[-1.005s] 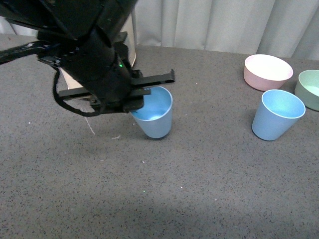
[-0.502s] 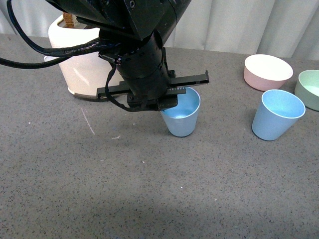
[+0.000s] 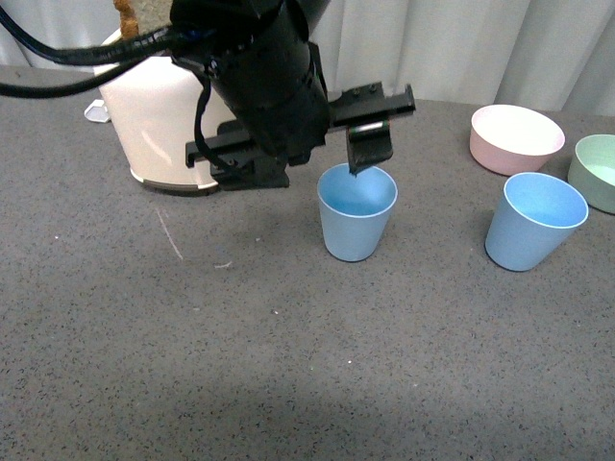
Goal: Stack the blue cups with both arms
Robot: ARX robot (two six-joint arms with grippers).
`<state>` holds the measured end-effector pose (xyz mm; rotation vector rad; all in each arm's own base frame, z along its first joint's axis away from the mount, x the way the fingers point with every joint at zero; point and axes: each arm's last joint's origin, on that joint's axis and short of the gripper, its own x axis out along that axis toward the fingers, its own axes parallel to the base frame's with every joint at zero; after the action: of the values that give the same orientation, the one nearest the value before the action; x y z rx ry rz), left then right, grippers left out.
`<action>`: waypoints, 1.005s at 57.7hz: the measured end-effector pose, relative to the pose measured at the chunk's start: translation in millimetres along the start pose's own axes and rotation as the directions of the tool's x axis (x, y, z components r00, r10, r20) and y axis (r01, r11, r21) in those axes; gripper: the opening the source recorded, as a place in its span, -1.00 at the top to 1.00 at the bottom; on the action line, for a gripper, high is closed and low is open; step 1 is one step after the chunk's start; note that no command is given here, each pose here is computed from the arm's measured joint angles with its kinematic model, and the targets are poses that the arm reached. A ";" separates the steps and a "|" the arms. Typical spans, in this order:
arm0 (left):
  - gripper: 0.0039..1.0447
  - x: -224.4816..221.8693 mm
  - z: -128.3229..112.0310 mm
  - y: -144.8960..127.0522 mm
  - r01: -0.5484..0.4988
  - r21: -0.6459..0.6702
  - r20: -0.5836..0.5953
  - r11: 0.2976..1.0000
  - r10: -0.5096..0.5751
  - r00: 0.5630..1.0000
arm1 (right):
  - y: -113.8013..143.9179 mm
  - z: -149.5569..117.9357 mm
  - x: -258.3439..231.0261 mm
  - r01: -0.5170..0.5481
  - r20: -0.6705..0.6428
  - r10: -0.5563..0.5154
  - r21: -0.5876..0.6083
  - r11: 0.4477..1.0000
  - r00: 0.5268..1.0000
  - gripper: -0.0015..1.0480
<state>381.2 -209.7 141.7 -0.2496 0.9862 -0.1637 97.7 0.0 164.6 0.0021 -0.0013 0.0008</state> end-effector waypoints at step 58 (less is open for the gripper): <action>0.93 -159.7 -117.6 165.8 -0.243 0.129 0.831 0.961 0.029 0.555 | 0.0 0.0 0.0 0.000 0.000 0.000 0.000 1.000 1.000 -0.81</action>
<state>199.6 -26.7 161.1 -0.0081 0.0153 0.0008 97.7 0.0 164.6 0.0021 -0.0013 0.0011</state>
